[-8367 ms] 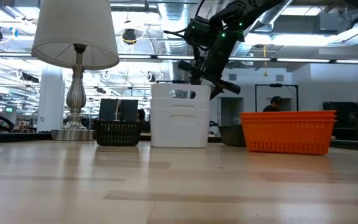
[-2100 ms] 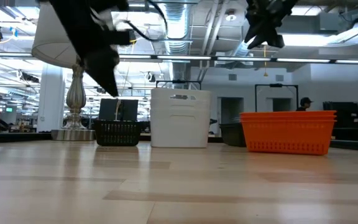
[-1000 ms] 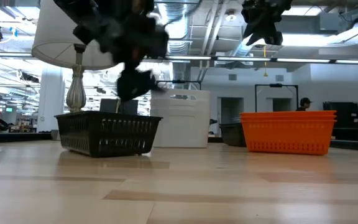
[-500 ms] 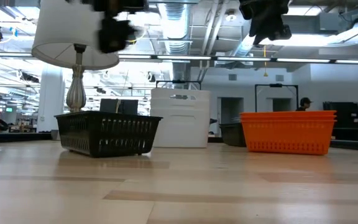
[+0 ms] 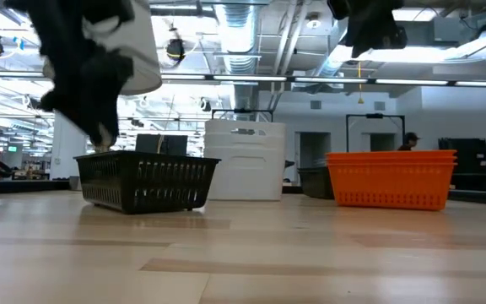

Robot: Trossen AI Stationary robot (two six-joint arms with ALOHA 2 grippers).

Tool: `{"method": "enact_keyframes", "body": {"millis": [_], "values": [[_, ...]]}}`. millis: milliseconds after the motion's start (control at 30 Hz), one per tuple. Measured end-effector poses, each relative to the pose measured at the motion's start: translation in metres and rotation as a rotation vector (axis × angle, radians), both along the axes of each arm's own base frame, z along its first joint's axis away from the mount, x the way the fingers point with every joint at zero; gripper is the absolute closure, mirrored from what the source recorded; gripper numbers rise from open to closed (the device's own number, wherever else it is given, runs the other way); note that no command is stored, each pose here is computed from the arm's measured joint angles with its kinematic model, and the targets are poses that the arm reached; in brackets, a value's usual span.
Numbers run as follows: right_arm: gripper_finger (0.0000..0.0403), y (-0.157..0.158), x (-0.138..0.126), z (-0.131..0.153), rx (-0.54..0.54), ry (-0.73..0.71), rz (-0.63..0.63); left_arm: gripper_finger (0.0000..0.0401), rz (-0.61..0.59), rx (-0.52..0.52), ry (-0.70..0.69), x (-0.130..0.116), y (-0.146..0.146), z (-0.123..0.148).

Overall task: Stack baskets by color
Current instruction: Stack the left black bin on the black bins

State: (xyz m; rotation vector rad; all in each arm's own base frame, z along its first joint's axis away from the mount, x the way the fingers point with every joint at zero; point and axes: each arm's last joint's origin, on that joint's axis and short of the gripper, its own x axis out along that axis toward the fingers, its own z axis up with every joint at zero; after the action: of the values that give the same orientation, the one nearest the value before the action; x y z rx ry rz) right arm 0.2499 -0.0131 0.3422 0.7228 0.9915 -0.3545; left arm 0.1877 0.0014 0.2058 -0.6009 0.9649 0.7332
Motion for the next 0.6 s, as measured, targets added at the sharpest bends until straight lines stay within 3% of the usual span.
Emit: {"method": "enact_keyframes", "body": {"millis": [133,267,433,600], "values": [[0.0275,0.012,0.0,0.0,-0.019,0.002,-0.012,0.0163,0.082,-0.028,-0.019,-0.009,0.006,-0.034],[0.0275,0.024,0.0,0.0,-0.024,0.002,0.003,0.0163,0.094,-0.178,-0.119,-0.009,0.004,-0.053],[0.0275,0.035,-0.001,0.0,-0.052,-0.002,-0.032,0.0163,0.098,-0.338,-0.361,0.002,-0.008,-0.057],[0.0275,0.048,0.0,0.0,-0.084,-0.021,-0.093,0.0163,0.155,-0.368,-0.54,0.01,-0.014,-0.049]]}}
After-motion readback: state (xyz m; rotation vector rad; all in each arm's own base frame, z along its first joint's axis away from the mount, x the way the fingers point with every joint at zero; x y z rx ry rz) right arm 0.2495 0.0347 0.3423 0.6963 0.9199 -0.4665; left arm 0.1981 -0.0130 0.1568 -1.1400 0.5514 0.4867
